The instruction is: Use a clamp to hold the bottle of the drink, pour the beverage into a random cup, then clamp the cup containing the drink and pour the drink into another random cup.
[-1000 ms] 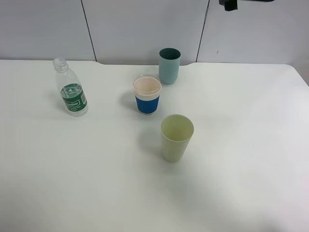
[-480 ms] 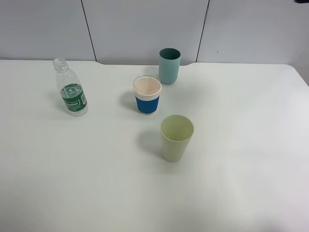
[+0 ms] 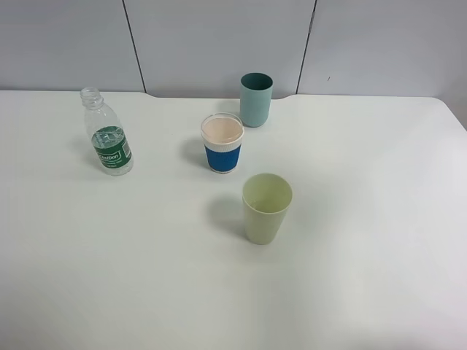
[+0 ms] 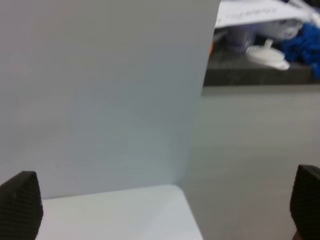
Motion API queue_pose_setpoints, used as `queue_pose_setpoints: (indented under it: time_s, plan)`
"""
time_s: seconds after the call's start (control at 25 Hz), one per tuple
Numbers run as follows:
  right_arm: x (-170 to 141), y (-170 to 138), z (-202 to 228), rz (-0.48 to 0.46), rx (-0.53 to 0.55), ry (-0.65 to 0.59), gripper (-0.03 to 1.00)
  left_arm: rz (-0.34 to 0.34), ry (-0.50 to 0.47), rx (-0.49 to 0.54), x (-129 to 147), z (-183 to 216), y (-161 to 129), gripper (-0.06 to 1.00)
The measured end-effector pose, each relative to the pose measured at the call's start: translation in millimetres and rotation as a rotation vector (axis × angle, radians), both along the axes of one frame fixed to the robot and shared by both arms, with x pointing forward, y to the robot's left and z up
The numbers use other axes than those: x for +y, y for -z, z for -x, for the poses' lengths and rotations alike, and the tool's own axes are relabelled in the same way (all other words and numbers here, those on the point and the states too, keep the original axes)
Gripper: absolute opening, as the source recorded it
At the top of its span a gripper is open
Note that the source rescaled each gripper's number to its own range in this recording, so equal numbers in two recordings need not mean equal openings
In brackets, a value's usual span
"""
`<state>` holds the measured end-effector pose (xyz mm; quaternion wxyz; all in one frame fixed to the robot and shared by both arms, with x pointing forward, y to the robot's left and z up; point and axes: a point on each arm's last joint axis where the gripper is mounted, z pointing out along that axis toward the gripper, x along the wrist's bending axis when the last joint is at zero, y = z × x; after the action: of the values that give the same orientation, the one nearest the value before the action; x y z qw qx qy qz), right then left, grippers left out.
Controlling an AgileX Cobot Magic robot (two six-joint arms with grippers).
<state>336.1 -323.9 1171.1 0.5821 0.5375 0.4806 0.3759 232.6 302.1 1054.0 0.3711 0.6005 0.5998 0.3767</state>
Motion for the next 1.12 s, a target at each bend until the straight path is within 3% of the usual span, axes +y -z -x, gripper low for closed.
queue_pose_setpoints:
  time_s: [0.32, 0.64, 0.84, 1.12]
  plan:
    - [5.4, 2.0, 66.0, -0.006, -0.042, 0.026, 1.0, 0.0, 0.0, 0.0, 0.0, 0.0, 0.0, 1.0]
    - [8.6, 25.2, 122.9, -0.033, -0.006, 0.064, 1.0, 0.0, 0.0, 0.0, 0.0, 0.0, 0.0, 1.0]
    - [20.4, 42.8, 142.4, 0.0, 0.082, -0.043, 1.0, 0.0, 0.0, 0.0, 0.0, 0.0, 0.0, 1.0]
    - [30.3, 63.5, 132.6, -0.009, 0.22, -0.167, 1.0, 0.0, 0.0, 0.0, 0.0, 0.0, 0.0, 1.0]
